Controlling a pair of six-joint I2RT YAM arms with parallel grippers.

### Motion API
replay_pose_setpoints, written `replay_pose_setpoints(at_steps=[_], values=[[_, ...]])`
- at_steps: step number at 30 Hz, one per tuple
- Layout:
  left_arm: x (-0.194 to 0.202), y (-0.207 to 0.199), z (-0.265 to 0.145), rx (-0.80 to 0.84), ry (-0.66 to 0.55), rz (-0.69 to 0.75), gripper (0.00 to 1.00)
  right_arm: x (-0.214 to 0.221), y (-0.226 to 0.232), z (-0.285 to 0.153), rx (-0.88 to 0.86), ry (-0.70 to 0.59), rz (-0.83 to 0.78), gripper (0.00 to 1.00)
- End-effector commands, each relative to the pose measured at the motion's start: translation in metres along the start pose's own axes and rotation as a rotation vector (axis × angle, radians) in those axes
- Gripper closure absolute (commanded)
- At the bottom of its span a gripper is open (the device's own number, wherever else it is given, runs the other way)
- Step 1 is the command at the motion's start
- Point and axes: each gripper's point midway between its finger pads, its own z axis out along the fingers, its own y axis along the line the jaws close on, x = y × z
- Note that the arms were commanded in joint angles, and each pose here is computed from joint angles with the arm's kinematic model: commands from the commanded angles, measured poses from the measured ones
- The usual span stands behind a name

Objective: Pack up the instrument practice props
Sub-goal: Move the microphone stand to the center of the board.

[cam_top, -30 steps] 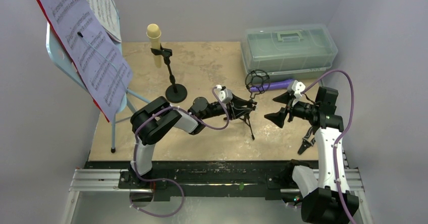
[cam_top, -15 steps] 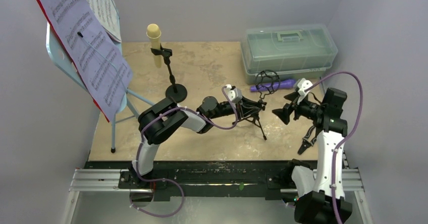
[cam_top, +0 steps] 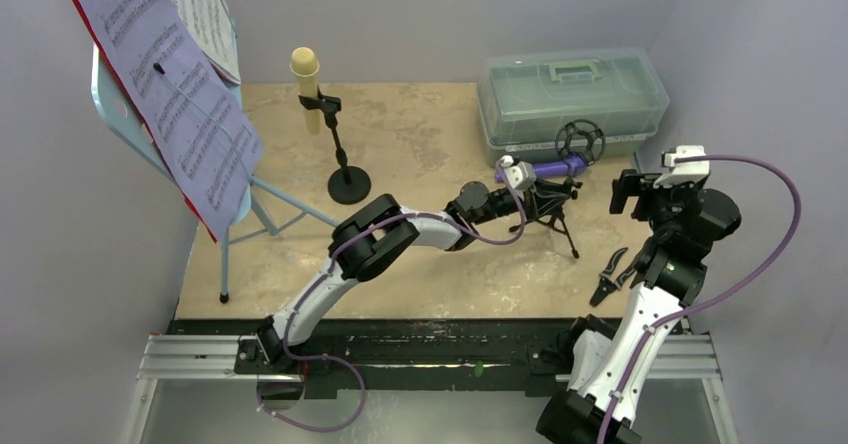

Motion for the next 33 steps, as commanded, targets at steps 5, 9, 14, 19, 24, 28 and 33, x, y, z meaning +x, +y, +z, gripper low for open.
replay_pose_setpoints(at_steps=[5,9,14,19,24,28,33], values=[[-0.022,0.006,0.079,-0.033,-0.177,0.073,1.00,-0.026,-0.036,-0.008,0.212,-0.108,0.122,0.07],[-0.006,0.012,0.093,-0.081,-0.179,0.078,1.00,-0.026,-0.035,-0.009,0.208,-0.126,0.117,0.07],[0.004,0.018,0.096,-0.116,-0.170,0.069,1.00,-0.022,-0.029,-0.007,0.176,-0.126,0.108,0.07],[-0.004,0.015,0.086,-0.128,-0.161,0.056,0.64,-0.020,-0.017,-0.009,0.121,-0.129,0.086,0.07],[-0.034,0.011,0.073,-0.165,-0.152,0.072,0.31,-0.021,-0.003,-0.012,0.051,-0.137,0.049,0.07],[-0.055,0.007,0.058,-0.184,-0.136,0.088,0.21,-0.019,0.008,-0.015,0.002,-0.140,0.002,0.07],[-0.065,-0.001,0.025,-0.213,-0.045,0.118,0.14,-0.013,0.023,-0.016,-0.084,-0.130,-0.042,0.07]])
